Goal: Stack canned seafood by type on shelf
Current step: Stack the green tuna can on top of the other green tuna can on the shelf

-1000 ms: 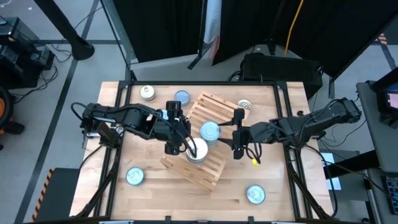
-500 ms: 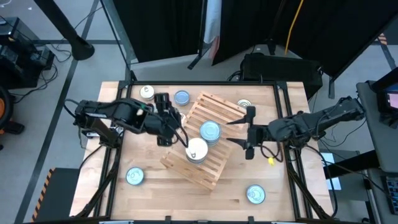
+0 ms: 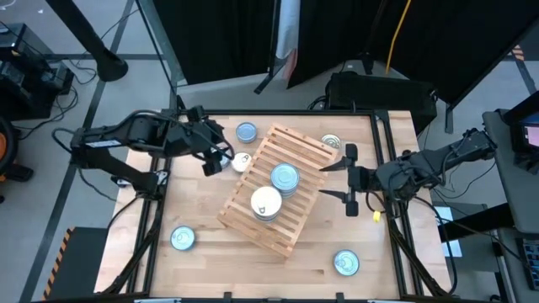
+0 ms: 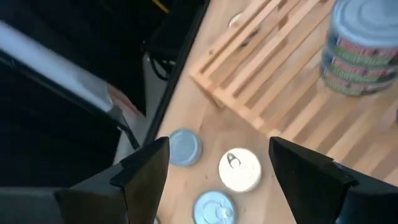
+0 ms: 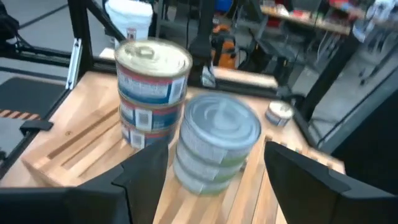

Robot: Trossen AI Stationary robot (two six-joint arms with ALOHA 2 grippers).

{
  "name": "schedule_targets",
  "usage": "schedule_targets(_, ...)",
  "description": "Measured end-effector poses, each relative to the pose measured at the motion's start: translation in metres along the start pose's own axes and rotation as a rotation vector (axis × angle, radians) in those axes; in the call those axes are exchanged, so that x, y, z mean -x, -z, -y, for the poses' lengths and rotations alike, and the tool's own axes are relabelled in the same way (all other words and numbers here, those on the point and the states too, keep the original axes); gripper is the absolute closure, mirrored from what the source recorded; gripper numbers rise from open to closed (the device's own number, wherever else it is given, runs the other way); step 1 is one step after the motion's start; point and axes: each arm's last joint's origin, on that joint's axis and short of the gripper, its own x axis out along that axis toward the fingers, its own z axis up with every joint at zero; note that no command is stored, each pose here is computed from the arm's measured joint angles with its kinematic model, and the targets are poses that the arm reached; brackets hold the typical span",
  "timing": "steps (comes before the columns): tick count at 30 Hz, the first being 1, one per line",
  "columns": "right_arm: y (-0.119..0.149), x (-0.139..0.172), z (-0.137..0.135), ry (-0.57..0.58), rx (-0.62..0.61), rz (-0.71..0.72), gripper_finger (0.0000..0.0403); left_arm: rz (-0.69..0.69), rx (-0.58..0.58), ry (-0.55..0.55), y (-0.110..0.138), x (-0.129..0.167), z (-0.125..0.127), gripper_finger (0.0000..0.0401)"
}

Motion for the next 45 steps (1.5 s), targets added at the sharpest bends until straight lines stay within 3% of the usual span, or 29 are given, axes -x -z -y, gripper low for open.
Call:
schedule_targets(9,0.005,0.002,0.001,0.008,-0.159,-0.048,0.0145,-0.079,0.221,-0.07,0.054,-0.02,0.006,0.0118)
schedule_targets(15,0.01,0.002,0.003,0.083,-0.256,-0.083,0.0145,-0.089,0.228,-0.101,0.079,-0.044,0.016,0.0118)
schedule_targets(24,0.031,0.006,0.0,0.136,-0.426,-0.27,0.0145,-0.07,0.231,-0.141,0.091,-0.064,0.017,0.0134)
schedule_targets(34,0.026,0.023,0.01,0.179,-0.409,-0.184,0.0145,-0.002,0.207,-0.17,0.081,-0.085,-0.043,0.0233)
schedule_targets(40,0.033,0.037,0.021,0.3,-0.37,-0.195,0.0145,0.027,0.232,-0.228,0.085,-0.096,-0.089,0.0317)
schedule_targets(45,0.039,0.039,0.024,0.388,-0.387,-0.2,0.0145,0.01,0.226,-0.167,0.095,-0.106,-0.112,0.039)
